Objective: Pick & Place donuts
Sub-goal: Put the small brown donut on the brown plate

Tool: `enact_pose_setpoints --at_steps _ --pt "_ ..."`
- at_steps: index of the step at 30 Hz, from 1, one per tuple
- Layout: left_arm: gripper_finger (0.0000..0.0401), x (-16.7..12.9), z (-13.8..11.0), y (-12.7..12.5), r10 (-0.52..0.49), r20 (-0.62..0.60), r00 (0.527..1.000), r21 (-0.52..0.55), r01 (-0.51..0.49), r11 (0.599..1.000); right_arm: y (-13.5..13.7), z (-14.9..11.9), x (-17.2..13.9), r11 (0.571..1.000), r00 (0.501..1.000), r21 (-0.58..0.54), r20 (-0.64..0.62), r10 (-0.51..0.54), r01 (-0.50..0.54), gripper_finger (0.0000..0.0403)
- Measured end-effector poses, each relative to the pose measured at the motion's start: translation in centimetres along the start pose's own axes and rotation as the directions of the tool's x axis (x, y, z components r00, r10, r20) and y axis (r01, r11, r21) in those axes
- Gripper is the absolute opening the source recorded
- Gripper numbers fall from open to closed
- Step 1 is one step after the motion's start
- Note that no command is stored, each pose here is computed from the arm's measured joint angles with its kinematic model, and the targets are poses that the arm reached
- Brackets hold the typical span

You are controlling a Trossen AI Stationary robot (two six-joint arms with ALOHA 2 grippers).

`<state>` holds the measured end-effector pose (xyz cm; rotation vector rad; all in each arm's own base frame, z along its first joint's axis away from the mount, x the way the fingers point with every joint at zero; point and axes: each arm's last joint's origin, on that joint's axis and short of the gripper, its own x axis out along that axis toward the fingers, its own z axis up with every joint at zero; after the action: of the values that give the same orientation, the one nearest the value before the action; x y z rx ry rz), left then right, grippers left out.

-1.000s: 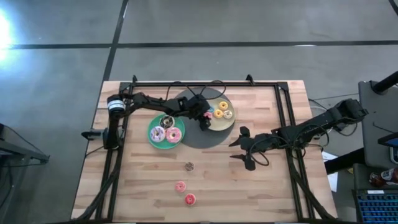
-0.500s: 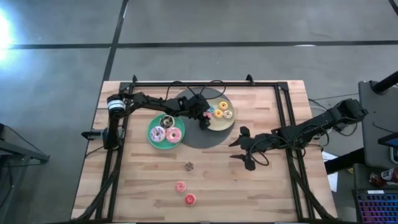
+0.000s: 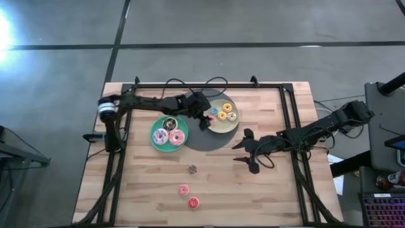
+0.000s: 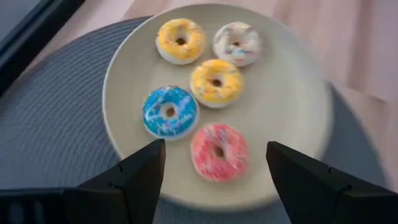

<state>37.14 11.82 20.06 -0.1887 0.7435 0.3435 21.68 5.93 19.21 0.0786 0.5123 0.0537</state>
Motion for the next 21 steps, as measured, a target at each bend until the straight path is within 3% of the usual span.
enact_pose_setpoints --at_steps 8,15,21 --pt "0.0254 -7.6 -0.2 -3.2 -0.07 0.06 0.996 0.075 0.065 0.995 0.6 0.8 1.1 0.996 0.992 -0.064 0.107 0.061 -0.054 0.0228" --pt "0.0253 -13.4 -4.2 -6.5 -0.092 0.18 0.979 0.112 0.073 0.991 1.1 0.9 3.0 0.985 0.972 -0.141 0.201 0.122 -0.095 0.0228" --pt "0.0253 -16.1 -8.7 -8.3 -0.113 0.269 0.957 0.089 0.092 0.992 1.8 1.9 5.5 0.979 0.963 -0.184 0.235 0.128 -0.085 0.0228"
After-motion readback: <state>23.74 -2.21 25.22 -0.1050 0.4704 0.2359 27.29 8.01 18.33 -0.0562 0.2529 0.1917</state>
